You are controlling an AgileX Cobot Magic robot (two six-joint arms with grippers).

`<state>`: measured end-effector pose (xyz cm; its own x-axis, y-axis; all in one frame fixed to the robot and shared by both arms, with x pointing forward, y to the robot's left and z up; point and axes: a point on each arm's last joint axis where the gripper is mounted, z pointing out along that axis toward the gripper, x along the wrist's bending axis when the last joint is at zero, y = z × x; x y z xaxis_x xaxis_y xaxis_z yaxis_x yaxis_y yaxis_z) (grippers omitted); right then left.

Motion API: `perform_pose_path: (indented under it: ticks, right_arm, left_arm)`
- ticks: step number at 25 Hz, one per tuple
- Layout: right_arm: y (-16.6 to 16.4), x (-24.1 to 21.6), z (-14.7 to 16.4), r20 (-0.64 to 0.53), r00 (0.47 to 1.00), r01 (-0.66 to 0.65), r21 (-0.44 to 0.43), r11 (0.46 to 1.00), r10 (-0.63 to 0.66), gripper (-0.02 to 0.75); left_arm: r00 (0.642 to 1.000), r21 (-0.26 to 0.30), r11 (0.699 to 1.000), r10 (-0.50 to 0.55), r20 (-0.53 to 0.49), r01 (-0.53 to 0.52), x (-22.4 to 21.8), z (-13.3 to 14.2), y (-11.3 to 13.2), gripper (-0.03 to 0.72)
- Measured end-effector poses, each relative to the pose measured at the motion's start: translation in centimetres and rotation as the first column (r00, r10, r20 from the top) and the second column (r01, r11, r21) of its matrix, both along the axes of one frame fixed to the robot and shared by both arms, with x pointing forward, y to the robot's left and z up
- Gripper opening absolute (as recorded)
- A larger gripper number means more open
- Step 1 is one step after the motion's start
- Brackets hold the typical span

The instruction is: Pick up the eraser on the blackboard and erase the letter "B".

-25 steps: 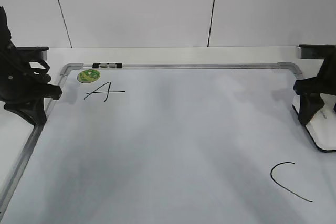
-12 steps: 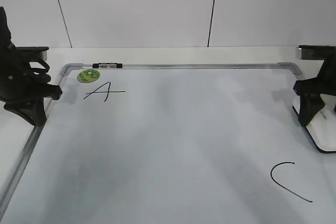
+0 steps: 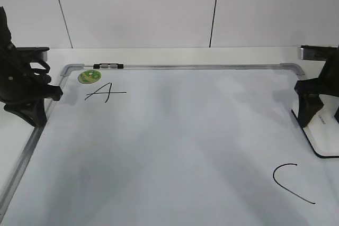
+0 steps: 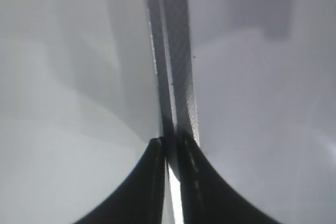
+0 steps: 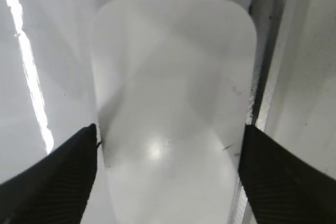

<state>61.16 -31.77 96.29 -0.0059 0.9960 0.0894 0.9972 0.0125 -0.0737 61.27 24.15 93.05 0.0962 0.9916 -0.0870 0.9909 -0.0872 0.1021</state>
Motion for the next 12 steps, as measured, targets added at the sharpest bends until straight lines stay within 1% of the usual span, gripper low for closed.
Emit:
perform_pose_path:
  ticks: [5, 9, 12]
  right_arm:
    - [0.0, 0.1, 0.2, 0.003, 1.0, 0.006, 0.0, 1.0, -0.006, 0.669]
    - [-0.2, 1.1, 1.7, 0.06, 0.998, 0.023, -0.02, 1.0, -0.022, 0.669]
    - [-0.3, 1.8, 2.8, 0.1, 0.991, 0.086, -0.026, 0.996, -0.083, 0.668]
  left_arm:
    - [1.0, 0.0, 1.0, 0.0, 0.0, 0.0, 0.0, 0.0, 0.0, 0.043]
    - [1.0, 0.0, 1.0, 0.0, 0.0, 0.0, 0.0, 0.0, 0.0, 0.043]
    - [1.0, 0.0, 1.0, 0.0, 0.0, 0.0, 0.0, 0.0, 0.0, 0.043]
